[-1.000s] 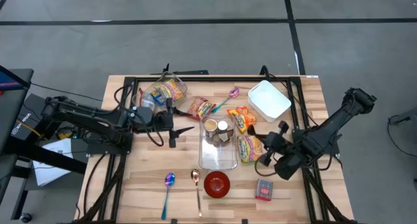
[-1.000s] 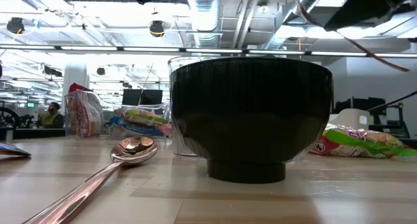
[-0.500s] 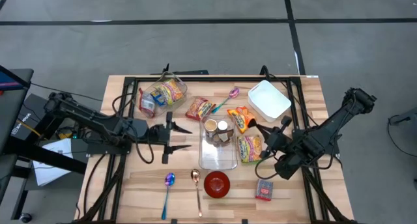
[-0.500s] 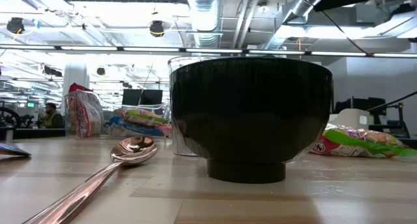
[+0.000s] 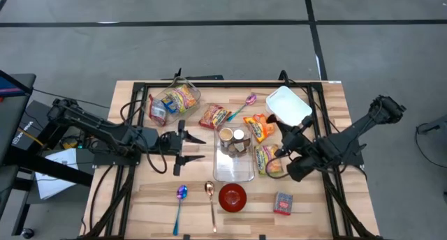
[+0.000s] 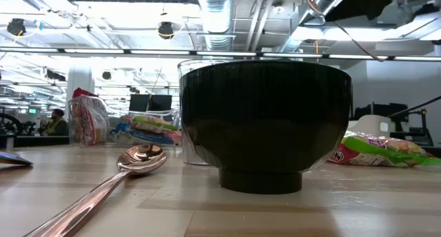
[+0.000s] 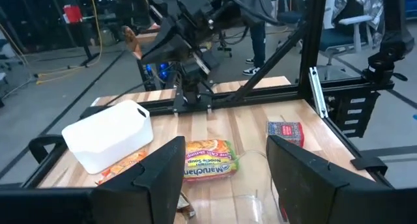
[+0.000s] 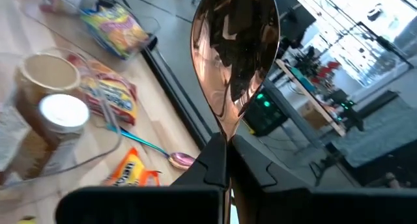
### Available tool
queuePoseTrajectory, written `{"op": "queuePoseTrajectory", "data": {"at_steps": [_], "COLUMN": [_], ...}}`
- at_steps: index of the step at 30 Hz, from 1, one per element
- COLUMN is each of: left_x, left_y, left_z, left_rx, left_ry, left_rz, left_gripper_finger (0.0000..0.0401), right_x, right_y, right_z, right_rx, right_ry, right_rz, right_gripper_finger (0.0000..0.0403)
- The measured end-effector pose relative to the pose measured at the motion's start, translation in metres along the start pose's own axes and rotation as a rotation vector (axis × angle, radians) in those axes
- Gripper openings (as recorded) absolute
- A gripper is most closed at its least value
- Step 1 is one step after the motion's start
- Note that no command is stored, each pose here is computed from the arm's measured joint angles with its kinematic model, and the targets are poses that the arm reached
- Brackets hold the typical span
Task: Pick & Place Food Item
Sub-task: Put the top gold spoon into the white bin
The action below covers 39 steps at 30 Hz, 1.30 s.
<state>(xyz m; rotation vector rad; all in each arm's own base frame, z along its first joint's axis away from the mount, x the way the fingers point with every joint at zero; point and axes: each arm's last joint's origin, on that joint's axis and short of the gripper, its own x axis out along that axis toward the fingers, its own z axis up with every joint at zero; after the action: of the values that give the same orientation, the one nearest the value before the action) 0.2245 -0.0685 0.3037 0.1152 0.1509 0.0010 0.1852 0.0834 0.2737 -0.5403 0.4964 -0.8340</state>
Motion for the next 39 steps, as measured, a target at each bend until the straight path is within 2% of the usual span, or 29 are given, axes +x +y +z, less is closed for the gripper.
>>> {"op": "queuePoseTrajectory", "data": {"at_steps": [6,16,29,36,39], "left_x": [0.003,0.01,0.017,0.017,0.017], "left_y": [-0.002,-0.018,-0.022,-0.023,-0.023], "left_z": [-0.003,-0.013,-0.02,-0.02,-0.02], "left_rx": [-0.063,-0.14,-0.224,-0.227,-0.229], "left_ry": [0.019,0.081,0.109,0.109,0.109], "left_rz": [-0.002,-0.05,-0.018,-0.018,-0.018], "left_gripper_finger": [0.0209,0.0209,0.0209,0.0209,0.0209], "right_x": [0.012,0.047,0.091,0.108,0.115], "right_y": [-0.004,-0.024,-0.054,-0.067,-0.067], "right_z": [0.0,-0.009,-0.023,-0.029,-0.035], "right_rx": [-0.047,-0.125,-0.073,-0.013,-0.035], "right_ry": [0.042,0.183,0.38,0.444,0.469], "right_rz": [-0.05,-0.219,-0.412,-0.493,-0.507], "right_gripper_finger": [0.0,0.0,0.0002,0.0002,0.0002]}}
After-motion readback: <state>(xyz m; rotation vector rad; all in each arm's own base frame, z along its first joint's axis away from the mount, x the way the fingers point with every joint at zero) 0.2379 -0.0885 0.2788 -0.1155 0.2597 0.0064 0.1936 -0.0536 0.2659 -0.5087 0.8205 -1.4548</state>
